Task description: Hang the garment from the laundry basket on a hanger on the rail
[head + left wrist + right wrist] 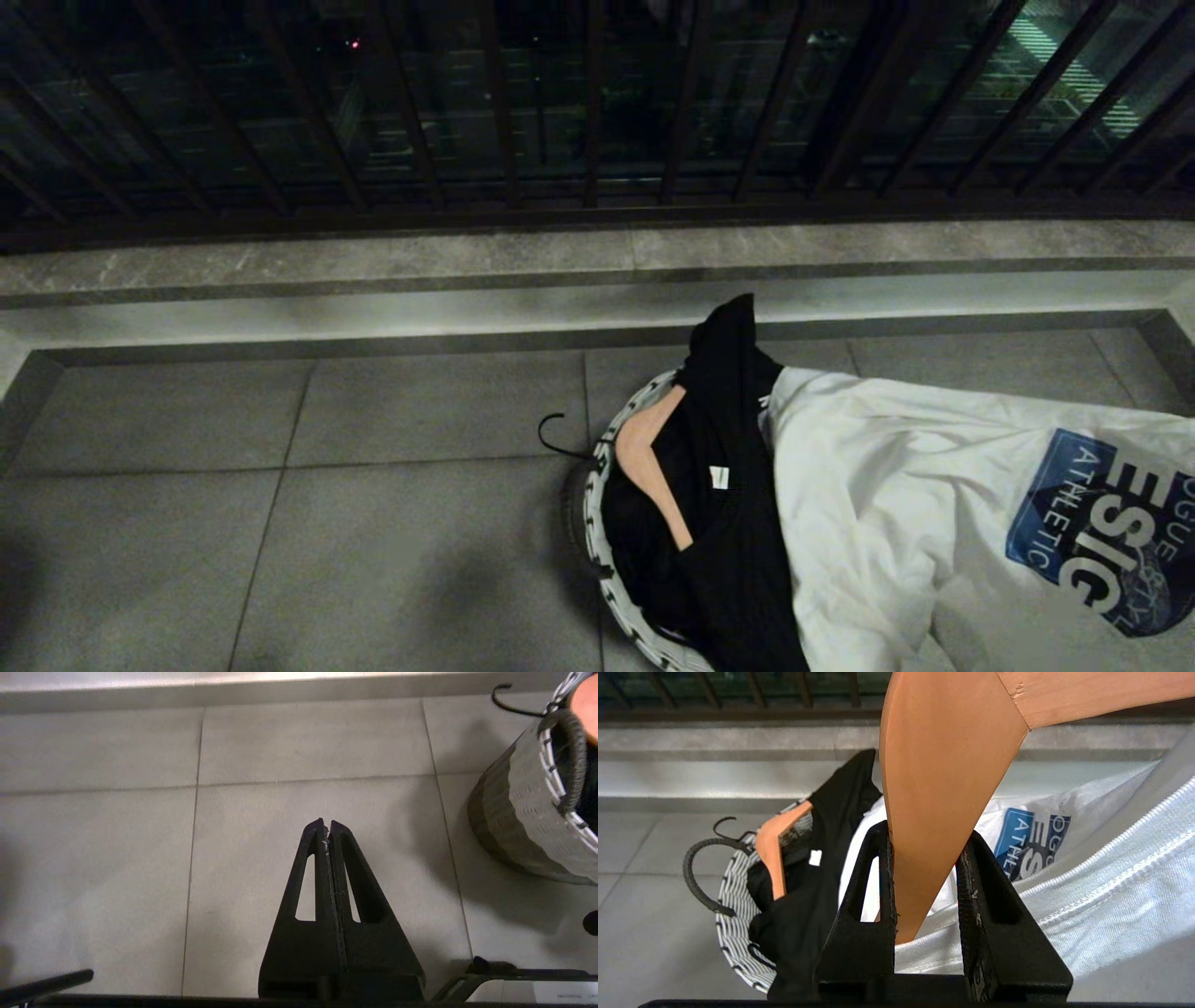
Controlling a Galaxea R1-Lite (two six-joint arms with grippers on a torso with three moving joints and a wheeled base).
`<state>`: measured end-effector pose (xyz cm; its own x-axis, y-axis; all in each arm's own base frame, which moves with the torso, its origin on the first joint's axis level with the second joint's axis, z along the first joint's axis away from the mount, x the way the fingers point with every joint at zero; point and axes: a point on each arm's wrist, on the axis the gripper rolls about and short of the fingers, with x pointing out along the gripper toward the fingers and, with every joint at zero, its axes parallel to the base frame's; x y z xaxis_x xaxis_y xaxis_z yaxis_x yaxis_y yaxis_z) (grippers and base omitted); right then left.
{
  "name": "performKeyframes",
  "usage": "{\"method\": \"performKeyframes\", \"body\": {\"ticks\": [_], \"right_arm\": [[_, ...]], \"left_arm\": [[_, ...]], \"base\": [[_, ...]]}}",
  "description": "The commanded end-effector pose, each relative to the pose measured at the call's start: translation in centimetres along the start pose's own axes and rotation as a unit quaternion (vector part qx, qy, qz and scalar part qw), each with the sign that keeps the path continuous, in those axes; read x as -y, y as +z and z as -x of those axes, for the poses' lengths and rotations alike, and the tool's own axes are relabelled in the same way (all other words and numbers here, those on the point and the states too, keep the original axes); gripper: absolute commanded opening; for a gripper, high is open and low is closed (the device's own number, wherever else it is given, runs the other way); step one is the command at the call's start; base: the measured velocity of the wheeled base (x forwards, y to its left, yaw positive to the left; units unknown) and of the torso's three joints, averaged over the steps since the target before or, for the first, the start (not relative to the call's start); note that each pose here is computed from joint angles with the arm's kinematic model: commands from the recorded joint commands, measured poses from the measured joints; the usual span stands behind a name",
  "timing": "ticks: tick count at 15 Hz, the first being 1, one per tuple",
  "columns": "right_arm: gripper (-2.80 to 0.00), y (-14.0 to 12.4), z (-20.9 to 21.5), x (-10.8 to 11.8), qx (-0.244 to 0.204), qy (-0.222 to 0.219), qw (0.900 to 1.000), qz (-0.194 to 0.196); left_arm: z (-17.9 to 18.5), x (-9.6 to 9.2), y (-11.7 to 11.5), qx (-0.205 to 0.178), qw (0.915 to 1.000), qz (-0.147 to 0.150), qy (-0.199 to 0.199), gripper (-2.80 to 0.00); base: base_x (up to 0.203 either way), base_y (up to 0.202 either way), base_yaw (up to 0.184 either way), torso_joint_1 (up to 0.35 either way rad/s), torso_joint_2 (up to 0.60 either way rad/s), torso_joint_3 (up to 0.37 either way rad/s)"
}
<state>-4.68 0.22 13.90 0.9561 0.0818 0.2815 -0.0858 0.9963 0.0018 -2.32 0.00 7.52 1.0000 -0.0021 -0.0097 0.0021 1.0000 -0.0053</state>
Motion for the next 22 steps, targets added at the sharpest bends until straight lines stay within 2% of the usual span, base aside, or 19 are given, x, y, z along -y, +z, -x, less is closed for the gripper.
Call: {"method": "performKeyframes", "body": {"ticks": [1,4,6,13,16,22], "right_arm": [[-2.8,0.0,0.0,0.0,0.0,0.001,1.0,0.0],[-2.8,0.0,0.0,0.0,-0.002,-0.002,1.0,0.007],[-2.8,-0.2,-0.1,0.0,-0.005,-0.008,0.999,0.045],[-2.8,-1.7,-0.3,0.1,-0.032,-0.005,0.999,0.024],[-2.8,-1.7,-0.3,0.0,-0.03,0.017,0.999,0.027],[-2.8,-2.7,-0.6,0.0,-0.028,0.027,0.999,0.024]], "left_arm": [[0.0,0.0,0.0,-0.001,1.0,0.0,0.0,-2.8],[0.0,0.0,0.0,-0.001,1.0,0.0,0.0,-2.8],[0.0,0.0,0.0,-0.001,1.0,0.0,0.0,-2.8],[0.0,0.0,0.0,-0.001,1.0,0.001,0.0,-2.8],[0.0,0.0,0.0,-0.001,1.0,0.0,0.0,-2.8],[0.0,0.0,0.0,-0.001,1.0,0.0,0.0,-2.8]], "base": [[0.0,0.0,0.0,0.007,0.0,0.193],[0.0,0.0,0.0,0.004,0.0,0.197],[0.0,0.0,0.0,0.007,0.0,0.205],[0.0,0.0,0.0,0.0,0.0,0.204],[0.0,0.0,0.0,0.001,0.0,0.199],[0.0,0.0,0.0,0.002,0.0,0.202]]}}
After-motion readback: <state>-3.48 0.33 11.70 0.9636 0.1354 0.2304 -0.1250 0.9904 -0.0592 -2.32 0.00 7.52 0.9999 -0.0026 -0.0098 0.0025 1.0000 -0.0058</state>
